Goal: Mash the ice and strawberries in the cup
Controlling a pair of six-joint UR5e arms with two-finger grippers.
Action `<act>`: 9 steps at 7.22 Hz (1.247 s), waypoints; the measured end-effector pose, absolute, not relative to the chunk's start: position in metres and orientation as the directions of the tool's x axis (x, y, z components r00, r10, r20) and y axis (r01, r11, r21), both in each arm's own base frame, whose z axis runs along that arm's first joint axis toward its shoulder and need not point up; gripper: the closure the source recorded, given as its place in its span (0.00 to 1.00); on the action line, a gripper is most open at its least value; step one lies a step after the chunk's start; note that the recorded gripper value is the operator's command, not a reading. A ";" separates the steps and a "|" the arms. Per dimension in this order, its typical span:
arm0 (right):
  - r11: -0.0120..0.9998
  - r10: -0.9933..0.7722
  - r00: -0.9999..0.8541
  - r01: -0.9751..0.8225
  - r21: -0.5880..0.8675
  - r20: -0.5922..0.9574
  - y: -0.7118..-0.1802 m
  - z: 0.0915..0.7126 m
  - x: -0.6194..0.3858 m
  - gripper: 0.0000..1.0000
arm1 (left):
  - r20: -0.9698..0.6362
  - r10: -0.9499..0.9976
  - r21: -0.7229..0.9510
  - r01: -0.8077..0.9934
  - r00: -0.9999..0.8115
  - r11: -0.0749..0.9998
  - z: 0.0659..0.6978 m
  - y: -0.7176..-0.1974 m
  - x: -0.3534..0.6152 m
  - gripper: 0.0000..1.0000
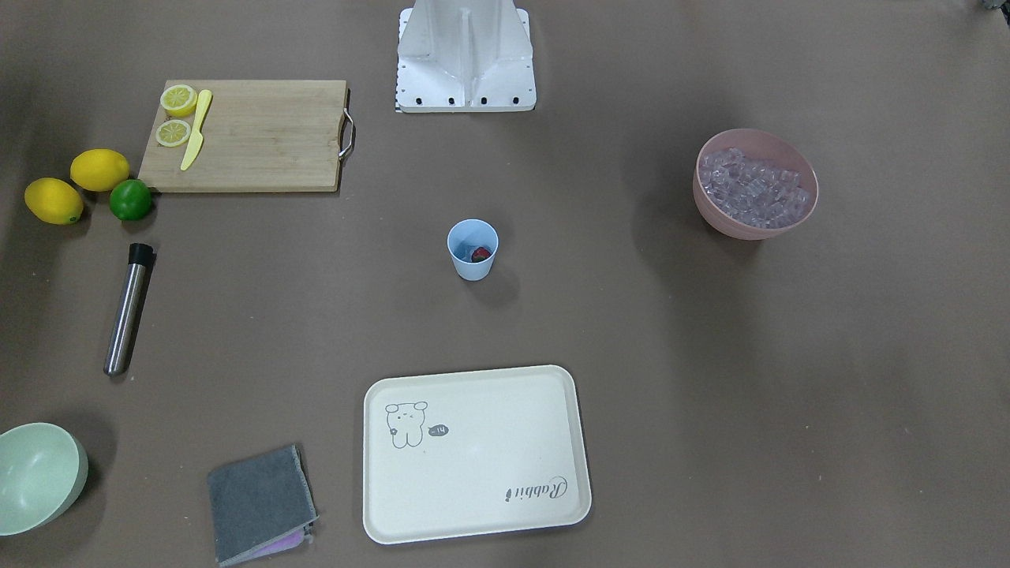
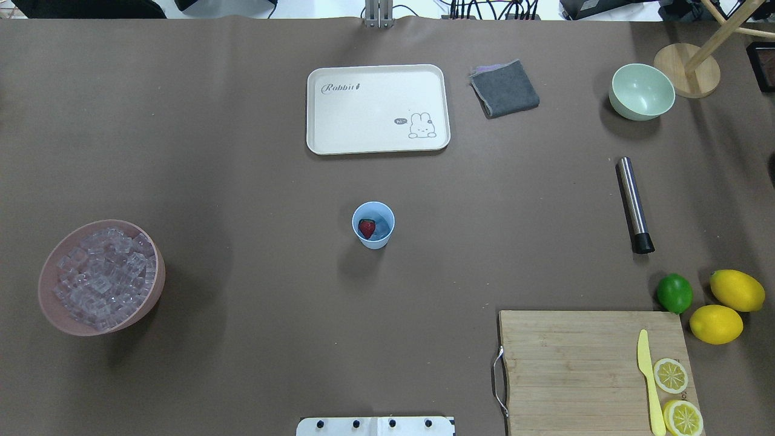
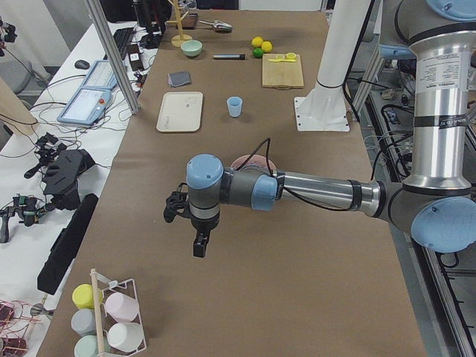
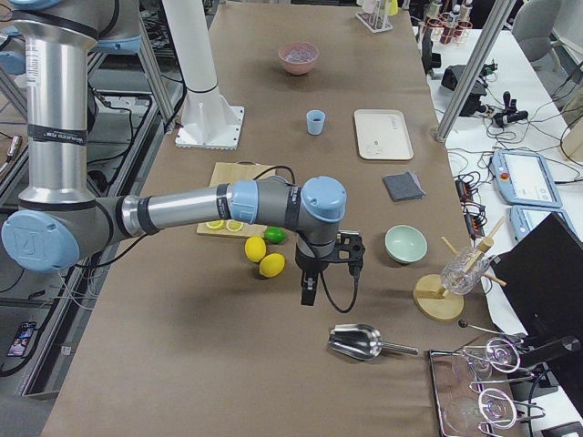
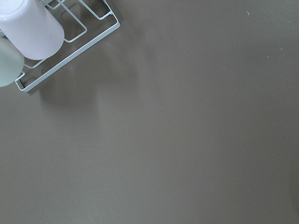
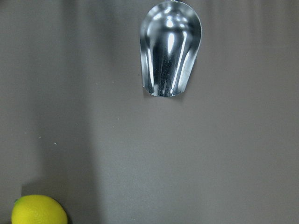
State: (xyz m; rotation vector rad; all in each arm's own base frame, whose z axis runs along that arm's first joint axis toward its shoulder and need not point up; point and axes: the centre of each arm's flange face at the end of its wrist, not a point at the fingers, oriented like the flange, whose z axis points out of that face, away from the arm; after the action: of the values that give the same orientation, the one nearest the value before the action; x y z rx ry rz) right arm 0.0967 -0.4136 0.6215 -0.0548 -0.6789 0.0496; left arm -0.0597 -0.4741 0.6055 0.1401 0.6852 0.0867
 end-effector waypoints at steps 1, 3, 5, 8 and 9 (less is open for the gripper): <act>0.996 0.083 0.774 -0.046 -0.076 0.628 -0.402 0.632 0.104 0.00 | -0.627 0.121 0.150 -0.033 0.770 0.988 0.609 -0.471 -0.060 0.02; 0.993 0.113 0.767 -0.073 -0.089 0.632 -0.390 0.640 0.114 0.00 | -0.629 0.115 0.141 -0.032 0.769 0.989 0.614 -0.466 -0.060 0.02; 0.992 0.126 0.763 -0.085 -0.095 0.634 -0.386 0.643 0.118 0.00 | -0.627 0.113 0.139 -0.032 0.771 0.990 0.616 -0.466 -0.060 0.02; 0.990 0.138 0.759 -0.098 -0.098 0.637 -0.383 0.644 0.122 0.00 | -0.624 0.113 0.138 -0.034 0.773 0.990 0.617 -0.466 -0.060 0.02; 0.990 0.141 0.759 -0.101 -0.098 0.636 -0.382 0.643 0.123 0.00 | -0.624 0.112 0.137 -0.034 0.774 0.990 0.617 -0.466 -0.060 0.02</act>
State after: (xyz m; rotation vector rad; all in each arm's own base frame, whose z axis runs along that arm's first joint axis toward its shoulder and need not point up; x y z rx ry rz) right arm 0.1230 -0.3825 0.6431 -0.0585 -0.6974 0.1318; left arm -0.0601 -0.4656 0.6173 0.1203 0.6820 0.0793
